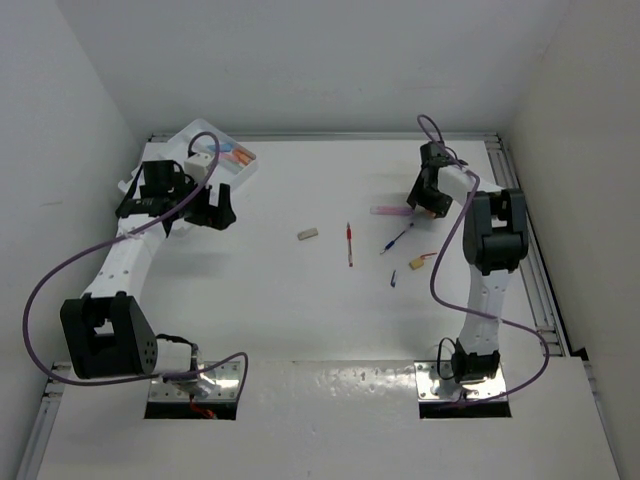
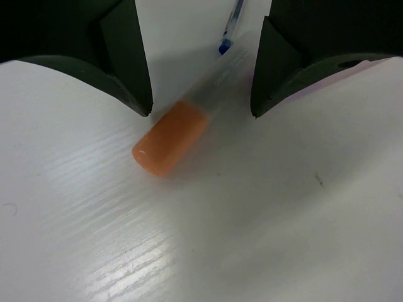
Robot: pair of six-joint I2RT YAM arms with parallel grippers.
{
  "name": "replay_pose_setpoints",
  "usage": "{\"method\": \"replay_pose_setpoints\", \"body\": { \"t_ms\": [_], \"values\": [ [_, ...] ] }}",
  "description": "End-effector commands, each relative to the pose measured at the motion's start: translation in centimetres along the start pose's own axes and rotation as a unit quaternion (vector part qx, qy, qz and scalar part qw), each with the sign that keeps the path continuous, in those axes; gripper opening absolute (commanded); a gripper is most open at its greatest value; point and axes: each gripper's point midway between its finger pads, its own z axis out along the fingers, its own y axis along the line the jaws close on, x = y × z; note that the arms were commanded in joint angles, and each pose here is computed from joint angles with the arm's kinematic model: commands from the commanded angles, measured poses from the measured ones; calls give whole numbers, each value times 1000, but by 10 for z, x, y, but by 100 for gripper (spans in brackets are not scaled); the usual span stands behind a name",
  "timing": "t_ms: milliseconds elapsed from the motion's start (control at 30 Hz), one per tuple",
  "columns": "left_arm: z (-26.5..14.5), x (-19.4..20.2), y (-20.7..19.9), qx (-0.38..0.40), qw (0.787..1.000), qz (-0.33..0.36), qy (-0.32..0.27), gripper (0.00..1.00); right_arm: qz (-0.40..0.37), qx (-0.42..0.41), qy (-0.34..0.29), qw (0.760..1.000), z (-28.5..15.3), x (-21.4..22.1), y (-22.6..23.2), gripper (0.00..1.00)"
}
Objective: Sort the stationery into containers
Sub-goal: Pick up the pen from the center of the board.
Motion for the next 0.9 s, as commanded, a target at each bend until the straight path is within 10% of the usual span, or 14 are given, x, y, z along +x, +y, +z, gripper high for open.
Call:
{"method": "replay_pose_setpoints", "body": {
  "t_ms": [0,300,667,867],
  "values": [
    [-8,-25,5,-2,999,10,-32,99,13,5,-10,1000,7,-9,2,62],
    [-11,-26,2,8,999,6,-33,98,11,22,20,999,8,10,-23,47],
    [-14,-36,-9,23,999,15,-43,97,-26,26,85,996,0,24,-67,0],
    [-15,-41,-23,53,996,-3,-68,97,-45,-117,85,988,-30,18,-37,0]
  ]
}}
